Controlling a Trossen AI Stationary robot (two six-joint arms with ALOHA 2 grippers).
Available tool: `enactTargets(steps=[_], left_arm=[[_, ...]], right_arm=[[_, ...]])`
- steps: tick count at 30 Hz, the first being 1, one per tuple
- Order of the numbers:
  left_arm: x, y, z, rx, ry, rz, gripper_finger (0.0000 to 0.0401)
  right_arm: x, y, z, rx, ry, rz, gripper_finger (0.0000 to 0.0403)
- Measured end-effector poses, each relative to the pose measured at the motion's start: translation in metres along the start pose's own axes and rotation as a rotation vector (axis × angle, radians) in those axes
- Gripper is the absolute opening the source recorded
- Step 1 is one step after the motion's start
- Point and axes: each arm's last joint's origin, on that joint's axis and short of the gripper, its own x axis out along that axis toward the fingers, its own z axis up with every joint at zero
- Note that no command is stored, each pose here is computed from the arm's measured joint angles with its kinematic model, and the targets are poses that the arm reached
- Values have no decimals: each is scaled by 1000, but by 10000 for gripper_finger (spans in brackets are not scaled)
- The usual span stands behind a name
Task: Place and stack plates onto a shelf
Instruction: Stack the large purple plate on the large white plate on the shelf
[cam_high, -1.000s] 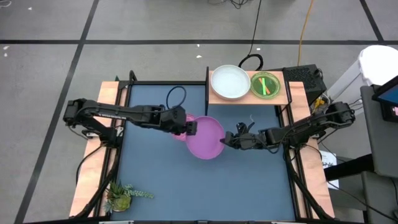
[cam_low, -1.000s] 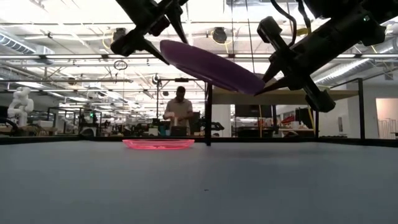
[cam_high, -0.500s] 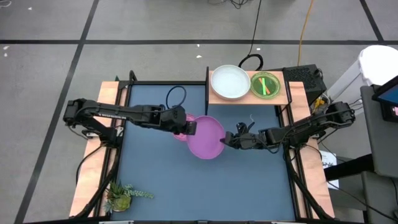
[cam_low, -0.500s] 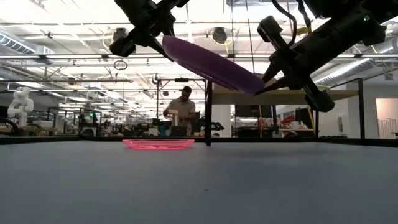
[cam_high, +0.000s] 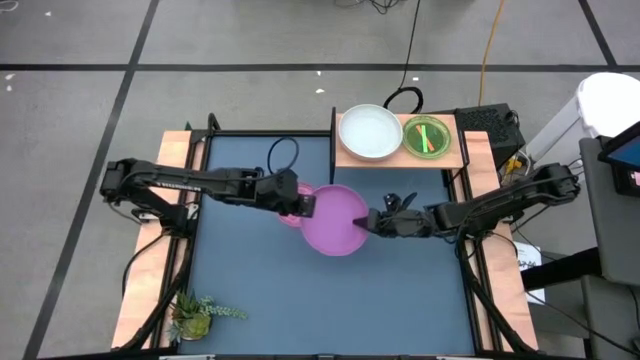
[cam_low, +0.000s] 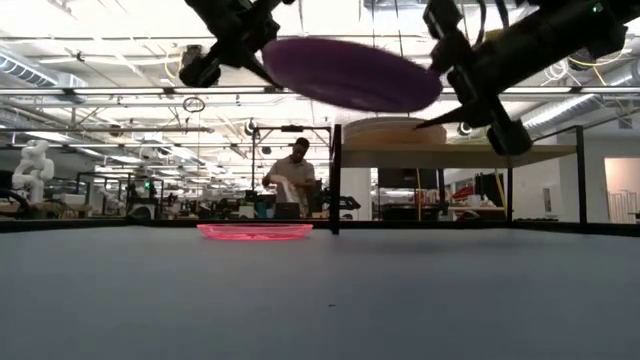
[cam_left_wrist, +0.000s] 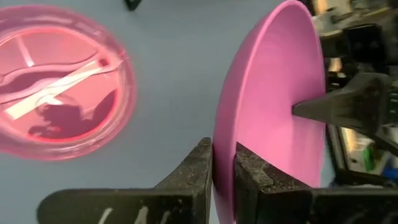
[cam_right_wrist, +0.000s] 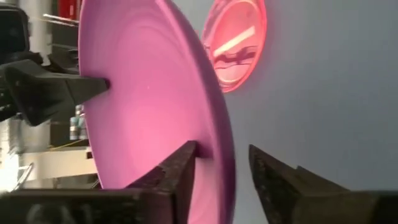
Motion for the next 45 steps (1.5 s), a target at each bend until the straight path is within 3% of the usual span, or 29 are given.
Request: enactTargets(steps=[12, 19, 31, 37, 45], left_arm=[[-22, -6, 10, 7, 13, -139, 36], [-30, -12, 26, 0, 0, -269, 36], [-36, -8, 63, 17, -39, -412, 36], [-39, -3, 86, 0, -76, -486, 38], [-41, 7, 103, 1, -88, -490, 38]], right_arm=[[-31, 20, 11, 17, 7, 127, 243], [-52, 33, 19, 10, 3, 244, 280], [-82, 58, 30, -41, -46, 510, 295], [-86, 59, 32, -64, -89, 522, 295], [-86, 58, 33, -72, -111, 509, 295]])
